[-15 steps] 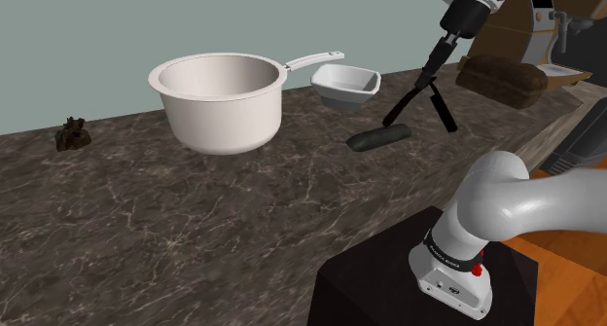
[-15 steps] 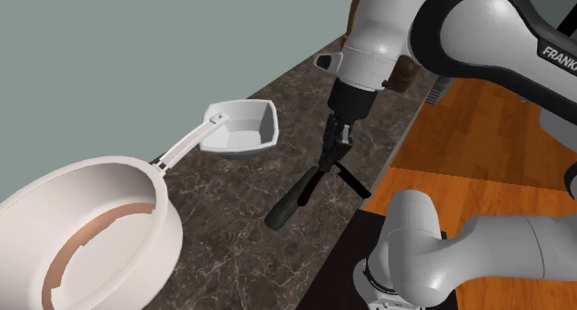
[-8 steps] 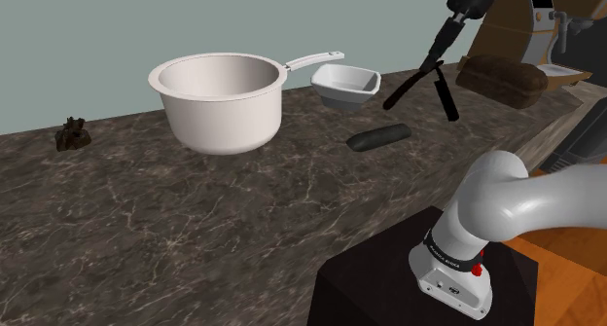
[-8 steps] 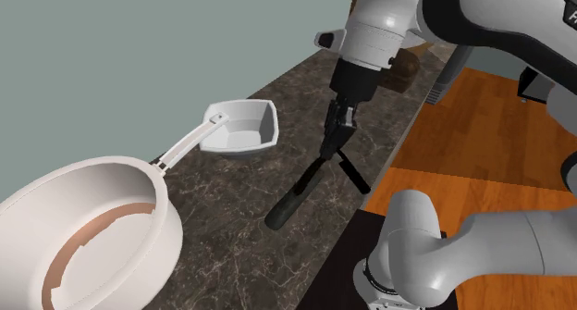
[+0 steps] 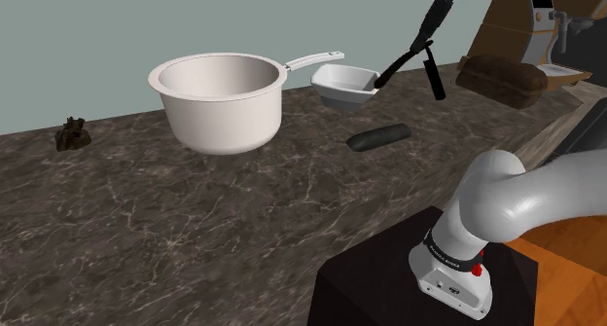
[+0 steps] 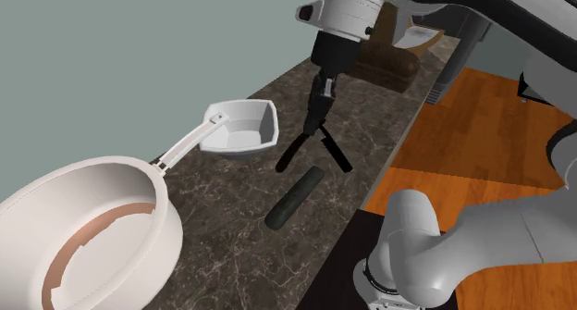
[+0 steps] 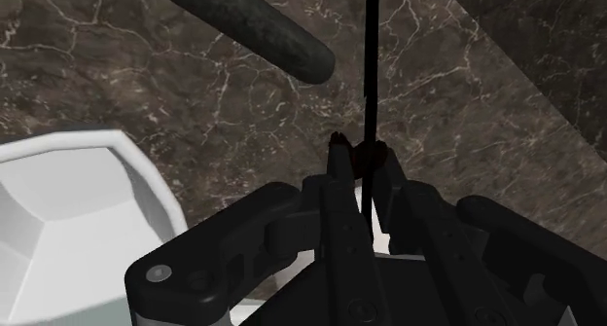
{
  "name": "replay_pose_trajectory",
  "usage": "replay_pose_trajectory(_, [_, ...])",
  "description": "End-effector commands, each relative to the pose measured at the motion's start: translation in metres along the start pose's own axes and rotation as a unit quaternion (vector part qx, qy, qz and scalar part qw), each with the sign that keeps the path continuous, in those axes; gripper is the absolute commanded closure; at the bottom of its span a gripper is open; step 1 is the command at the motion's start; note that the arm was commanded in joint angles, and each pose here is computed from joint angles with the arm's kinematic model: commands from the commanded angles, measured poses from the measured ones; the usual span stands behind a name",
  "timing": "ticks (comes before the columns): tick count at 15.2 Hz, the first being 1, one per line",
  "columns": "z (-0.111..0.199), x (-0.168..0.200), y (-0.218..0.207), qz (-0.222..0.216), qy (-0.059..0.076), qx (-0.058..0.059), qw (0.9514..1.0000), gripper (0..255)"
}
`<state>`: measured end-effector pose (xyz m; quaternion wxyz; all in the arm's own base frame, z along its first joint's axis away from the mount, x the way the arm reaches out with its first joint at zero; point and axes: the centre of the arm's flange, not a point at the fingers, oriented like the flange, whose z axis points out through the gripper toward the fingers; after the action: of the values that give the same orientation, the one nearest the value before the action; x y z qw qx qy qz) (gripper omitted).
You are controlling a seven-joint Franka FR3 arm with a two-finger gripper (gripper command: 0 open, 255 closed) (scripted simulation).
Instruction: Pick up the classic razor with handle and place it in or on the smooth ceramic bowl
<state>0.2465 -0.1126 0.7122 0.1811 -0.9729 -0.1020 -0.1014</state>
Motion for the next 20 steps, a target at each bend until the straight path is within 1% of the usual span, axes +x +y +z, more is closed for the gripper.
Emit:
replay_pose_trajectory(1, [-0.003, 0.023, 0.016, 0.0, 0.0, -0.001, 1.0, 255])
replay_pose_trajectory(20, [-0.041, 0.218, 0.169, 0.0, 0.0, -0.001, 1.0, 255])
